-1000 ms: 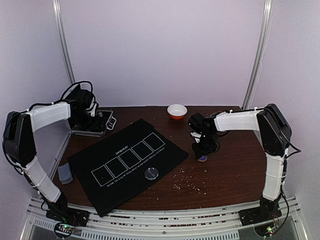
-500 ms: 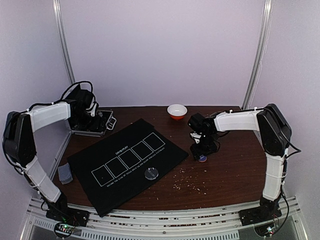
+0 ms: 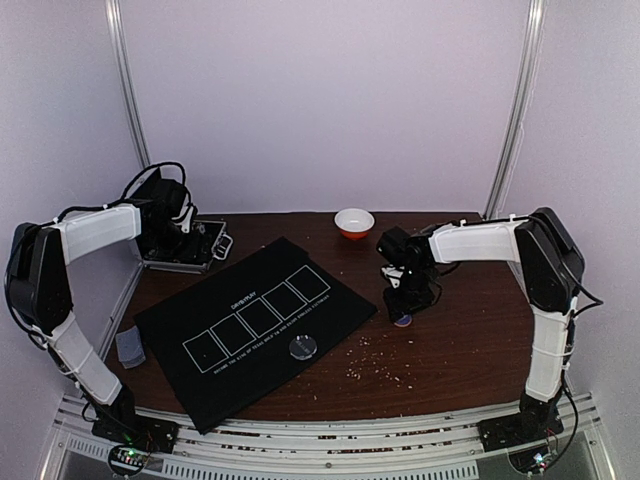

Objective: Distribute texas hold em gaming equipment
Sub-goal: Pick up the small blind button from the center of the board, then place the small blind button on the poker table mat.

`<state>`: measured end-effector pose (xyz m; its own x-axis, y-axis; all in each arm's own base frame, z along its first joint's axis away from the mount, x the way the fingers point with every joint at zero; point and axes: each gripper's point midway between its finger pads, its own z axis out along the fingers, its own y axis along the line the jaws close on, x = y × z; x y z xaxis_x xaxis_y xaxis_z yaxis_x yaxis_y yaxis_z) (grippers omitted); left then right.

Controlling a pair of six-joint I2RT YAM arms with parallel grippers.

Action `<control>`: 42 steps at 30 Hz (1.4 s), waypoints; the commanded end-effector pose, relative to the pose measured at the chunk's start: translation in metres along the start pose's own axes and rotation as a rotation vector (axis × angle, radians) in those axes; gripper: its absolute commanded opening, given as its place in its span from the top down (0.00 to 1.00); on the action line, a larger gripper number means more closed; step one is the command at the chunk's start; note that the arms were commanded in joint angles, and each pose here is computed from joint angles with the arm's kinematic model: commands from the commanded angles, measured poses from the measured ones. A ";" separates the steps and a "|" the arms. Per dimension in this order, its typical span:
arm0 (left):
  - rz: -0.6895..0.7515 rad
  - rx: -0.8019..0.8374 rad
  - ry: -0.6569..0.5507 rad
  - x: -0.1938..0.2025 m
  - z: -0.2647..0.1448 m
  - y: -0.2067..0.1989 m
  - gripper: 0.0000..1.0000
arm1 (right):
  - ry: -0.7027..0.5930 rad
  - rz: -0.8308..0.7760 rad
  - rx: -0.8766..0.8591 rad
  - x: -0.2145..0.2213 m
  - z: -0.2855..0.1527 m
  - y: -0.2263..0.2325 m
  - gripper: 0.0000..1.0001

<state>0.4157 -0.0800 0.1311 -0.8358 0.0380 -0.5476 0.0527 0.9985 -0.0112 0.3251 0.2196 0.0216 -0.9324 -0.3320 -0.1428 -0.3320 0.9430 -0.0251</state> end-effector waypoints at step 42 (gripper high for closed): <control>0.012 0.019 -0.071 -0.017 -0.011 -0.004 0.02 | -0.122 -0.230 -0.091 -0.046 -0.022 0.116 0.39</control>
<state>0.4165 -0.0798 0.1333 -0.8311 0.0415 -0.5546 0.0551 0.9984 -0.0078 0.3208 0.3431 0.0325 -0.7992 -0.5536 -0.2340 -0.5655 0.8245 -0.0191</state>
